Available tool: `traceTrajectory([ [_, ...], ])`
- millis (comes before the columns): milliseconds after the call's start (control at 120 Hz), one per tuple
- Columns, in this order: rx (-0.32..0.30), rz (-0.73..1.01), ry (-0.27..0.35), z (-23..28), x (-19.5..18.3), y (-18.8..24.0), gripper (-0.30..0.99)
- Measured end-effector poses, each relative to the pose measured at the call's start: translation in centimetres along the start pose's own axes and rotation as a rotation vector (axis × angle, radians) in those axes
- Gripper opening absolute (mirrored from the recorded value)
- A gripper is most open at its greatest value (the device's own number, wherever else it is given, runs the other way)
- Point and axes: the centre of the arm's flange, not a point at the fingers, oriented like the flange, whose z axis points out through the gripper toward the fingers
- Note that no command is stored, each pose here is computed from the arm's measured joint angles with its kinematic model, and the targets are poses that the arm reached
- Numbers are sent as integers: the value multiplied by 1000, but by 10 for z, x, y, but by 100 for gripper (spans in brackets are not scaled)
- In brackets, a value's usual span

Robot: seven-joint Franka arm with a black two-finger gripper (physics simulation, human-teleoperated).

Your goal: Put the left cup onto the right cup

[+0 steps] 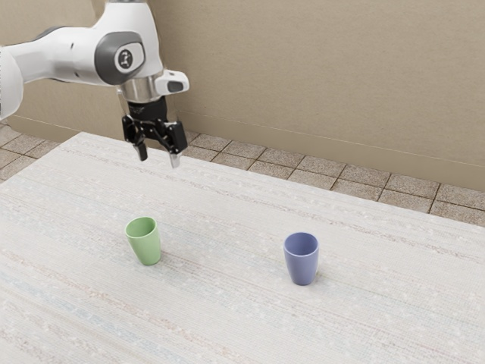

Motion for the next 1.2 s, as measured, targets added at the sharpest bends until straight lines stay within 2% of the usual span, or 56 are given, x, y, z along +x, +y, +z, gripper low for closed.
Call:
traceTrajectory([
  [567, 6, 12, -23, 81, -3, 6, 69],
  [783, 6, 1, -8, 94, -3, 0, 69],
  [1200, 8, -57, 19, 93, 0, -39, 69],
])
